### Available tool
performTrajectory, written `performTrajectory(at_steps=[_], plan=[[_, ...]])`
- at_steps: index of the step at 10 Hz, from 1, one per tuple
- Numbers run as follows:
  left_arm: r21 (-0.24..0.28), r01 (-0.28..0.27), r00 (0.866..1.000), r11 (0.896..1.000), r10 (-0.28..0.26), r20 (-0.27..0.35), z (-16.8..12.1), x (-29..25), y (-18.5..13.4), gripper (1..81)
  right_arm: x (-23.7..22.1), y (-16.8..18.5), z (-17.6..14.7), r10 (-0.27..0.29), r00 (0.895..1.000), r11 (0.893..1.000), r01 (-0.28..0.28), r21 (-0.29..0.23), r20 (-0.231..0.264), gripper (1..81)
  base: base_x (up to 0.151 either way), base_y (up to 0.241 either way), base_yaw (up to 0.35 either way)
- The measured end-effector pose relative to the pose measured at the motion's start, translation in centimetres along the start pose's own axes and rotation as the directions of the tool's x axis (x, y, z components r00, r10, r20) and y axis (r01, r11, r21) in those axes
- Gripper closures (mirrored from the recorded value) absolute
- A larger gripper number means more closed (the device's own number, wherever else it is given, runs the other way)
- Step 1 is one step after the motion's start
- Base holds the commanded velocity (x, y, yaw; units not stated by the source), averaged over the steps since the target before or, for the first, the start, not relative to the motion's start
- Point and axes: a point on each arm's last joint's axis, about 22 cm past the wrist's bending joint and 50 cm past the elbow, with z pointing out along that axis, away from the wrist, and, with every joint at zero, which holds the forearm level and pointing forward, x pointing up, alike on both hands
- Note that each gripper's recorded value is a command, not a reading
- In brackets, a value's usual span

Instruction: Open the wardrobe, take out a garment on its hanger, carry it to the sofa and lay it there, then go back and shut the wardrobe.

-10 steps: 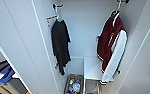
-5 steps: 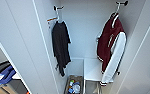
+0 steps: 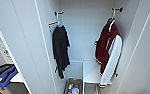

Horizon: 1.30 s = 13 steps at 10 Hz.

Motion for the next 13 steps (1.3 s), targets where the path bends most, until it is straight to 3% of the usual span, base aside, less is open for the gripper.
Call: performTrajectory(at_steps=[3,5,13], plan=[[0.022,-0.064,0.998,0.998,0.064,0.014,0.4,2.4,-0.9,1.0,-2.0,0.3,-0.2,0.062,0.998,0.998,-0.062,-0.007,-0.015,1.0,0.0,0.0,0.0],[0.054,-0.066,0.998,0.996,0.066,0.016,0.4,2.3,-2.1,1.0,-2.0,0.4,-0.2,0.062,0.998,0.998,-0.062,-0.01,-0.016,1.0,0.0,0.0,0.0],[0.05,-0.066,0.998,0.997,0.066,0.016,0.6,2.3,-1.7,1.0,-2.3,0.3,0.1,0.062,0.997,0.998,-0.063,-0.025,-0.034,1.0,0.0,0.0,0.0]])
